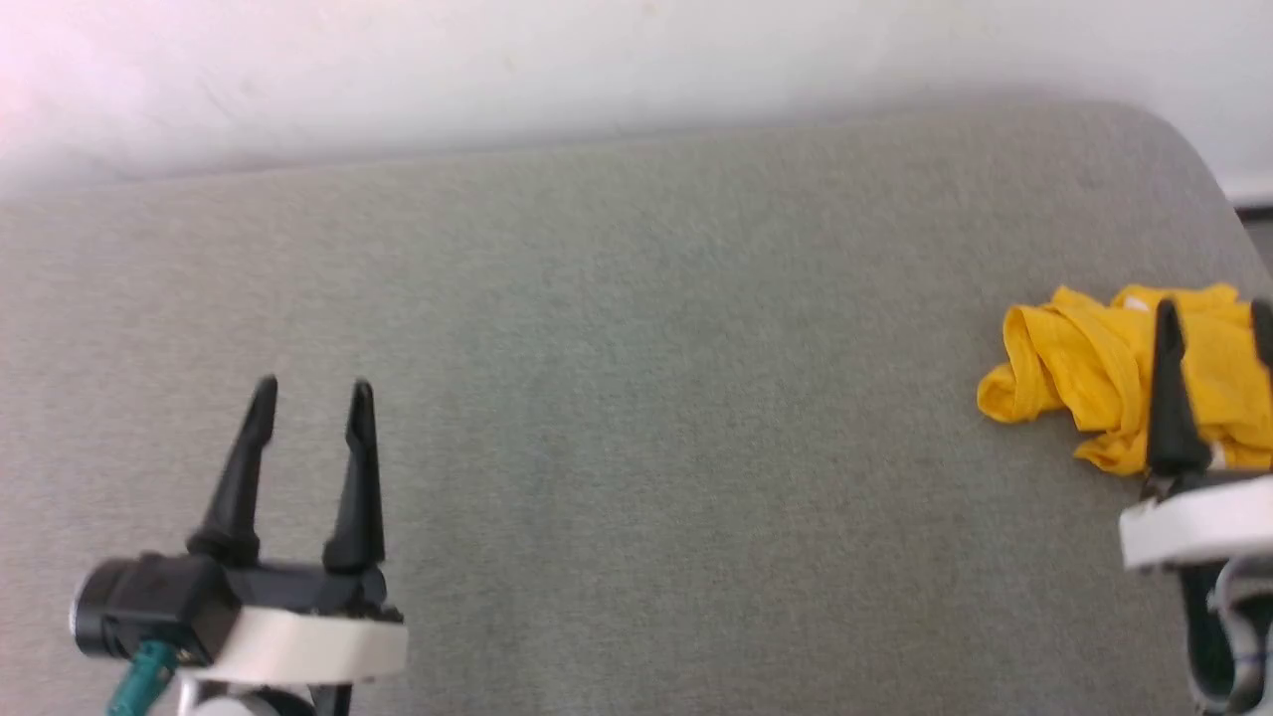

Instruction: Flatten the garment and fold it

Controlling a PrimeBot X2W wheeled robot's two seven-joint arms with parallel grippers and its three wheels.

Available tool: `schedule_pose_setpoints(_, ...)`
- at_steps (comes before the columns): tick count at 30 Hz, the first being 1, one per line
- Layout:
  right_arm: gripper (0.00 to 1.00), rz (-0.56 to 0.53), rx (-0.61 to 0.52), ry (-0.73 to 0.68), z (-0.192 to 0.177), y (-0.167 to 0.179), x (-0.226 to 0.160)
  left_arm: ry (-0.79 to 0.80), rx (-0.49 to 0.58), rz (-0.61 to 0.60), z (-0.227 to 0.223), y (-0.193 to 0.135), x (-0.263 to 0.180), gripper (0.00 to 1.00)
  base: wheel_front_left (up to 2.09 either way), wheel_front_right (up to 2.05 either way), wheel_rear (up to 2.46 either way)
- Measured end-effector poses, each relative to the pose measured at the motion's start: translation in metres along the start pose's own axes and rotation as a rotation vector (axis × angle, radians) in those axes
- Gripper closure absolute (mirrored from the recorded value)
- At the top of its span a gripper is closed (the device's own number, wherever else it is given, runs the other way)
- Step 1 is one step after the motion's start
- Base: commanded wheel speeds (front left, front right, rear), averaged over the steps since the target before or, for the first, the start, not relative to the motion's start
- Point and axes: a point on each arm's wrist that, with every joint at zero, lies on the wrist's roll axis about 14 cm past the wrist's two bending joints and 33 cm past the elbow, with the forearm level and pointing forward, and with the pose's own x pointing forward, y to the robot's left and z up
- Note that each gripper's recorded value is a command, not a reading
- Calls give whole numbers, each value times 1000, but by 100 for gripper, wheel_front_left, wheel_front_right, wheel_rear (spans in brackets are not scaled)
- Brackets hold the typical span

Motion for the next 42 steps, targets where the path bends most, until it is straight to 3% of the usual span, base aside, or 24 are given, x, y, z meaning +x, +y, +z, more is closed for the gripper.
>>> schedule_pose_setpoints(3,0,38,-28,-10,-3,12,-12,9,24,27,3,5,-16,0,0,0,0)
schedule_pose_setpoints(20,0,92,46,70,-43,26,-66,92,16,91,-11,4,-83,0,0,0,0)
schedule_pose_setpoints(36,0,102,50,91,-52,30,-69,111,18,93,-17,7,-85,0,0,0,0)
schedule_pose_setpoints(37,100,102,50,91,-52,30,-69,111,18,93,-17,7,-85,100,0,0,0)
schedule_pose_setpoints(42,100,102,49,90,-52,30,-69,113,18,92,-18,7,-85,100,0,0,0)
